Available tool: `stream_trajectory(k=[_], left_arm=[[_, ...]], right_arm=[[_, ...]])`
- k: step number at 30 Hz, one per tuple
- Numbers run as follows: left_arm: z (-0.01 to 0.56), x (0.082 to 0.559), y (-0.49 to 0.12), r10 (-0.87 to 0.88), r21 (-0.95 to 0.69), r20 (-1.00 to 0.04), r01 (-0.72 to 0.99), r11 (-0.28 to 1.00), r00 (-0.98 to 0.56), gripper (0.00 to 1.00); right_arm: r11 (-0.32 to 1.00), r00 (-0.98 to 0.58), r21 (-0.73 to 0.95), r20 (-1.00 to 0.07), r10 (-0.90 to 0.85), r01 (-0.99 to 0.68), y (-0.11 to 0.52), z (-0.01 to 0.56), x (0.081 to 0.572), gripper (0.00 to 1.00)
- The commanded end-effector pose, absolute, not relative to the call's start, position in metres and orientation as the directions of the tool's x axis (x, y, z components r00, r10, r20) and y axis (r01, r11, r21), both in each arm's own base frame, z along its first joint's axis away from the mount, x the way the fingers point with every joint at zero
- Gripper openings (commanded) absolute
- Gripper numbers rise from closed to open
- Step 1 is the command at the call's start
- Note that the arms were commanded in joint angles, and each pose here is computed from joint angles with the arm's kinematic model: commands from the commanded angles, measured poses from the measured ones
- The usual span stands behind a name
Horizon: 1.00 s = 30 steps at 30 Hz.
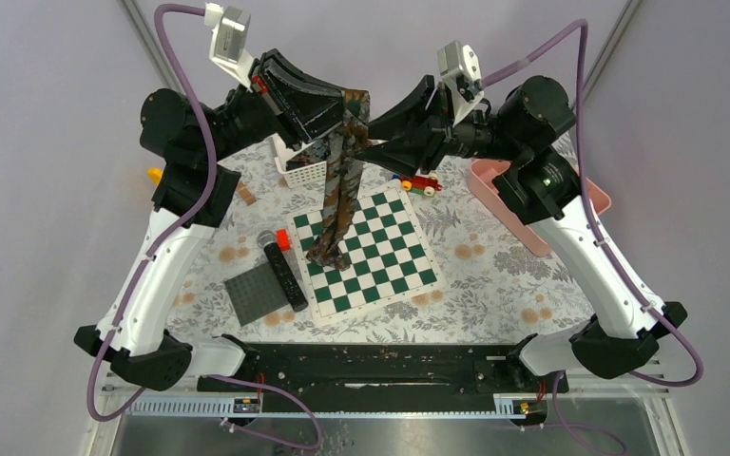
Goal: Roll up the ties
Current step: Flatten out the tie at the center of the board.
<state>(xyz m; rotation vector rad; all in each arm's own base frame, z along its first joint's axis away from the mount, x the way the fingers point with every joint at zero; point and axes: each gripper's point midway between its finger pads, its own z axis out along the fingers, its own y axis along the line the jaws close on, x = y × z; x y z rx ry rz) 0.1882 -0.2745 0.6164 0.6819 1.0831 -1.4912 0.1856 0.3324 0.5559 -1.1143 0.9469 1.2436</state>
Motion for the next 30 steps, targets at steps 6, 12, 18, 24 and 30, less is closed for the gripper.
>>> stream_trajectory(k=[6,12,18,24,30], left_arm=[[0.629,0.175,-0.271,-0.451,-0.19,-0.878,0.982,0.019,-0.161,0.0],[0.627,0.177,-0.27,-0.453,-0.189,-0.878,0.981,0.034,-0.154,0.0],[0.625,0.179,-0.271,-0.451,-0.19,-0.88,0.981,0.043,-0.151,0.0],[0.62,0.183,-0.273,-0.445,-0.197,-0.882,0.979,0.05,-0.155,0.07],[0.618,0.182,-0.276,-0.438,-0.193,-0.886,0.98,0.042,-0.156,0.15]], right_arm=[[-0.029,0.142,-0.154,-0.956,0.258,-0.988,0.328,0.569,0.178,0.28],[-0.015,0.148,-0.157,-0.953,0.264,-0.987,0.325,0.571,0.177,0.03],[-0.007,0.165,-0.174,-0.945,0.282,-0.985,0.319,0.579,0.171,0.0],[-0.01,0.182,-0.194,-0.938,0.296,-0.981,0.313,0.588,0.163,0.0],[-0.008,0.189,-0.2,-0.936,0.297,-0.98,0.311,0.594,0.16,0.0]])
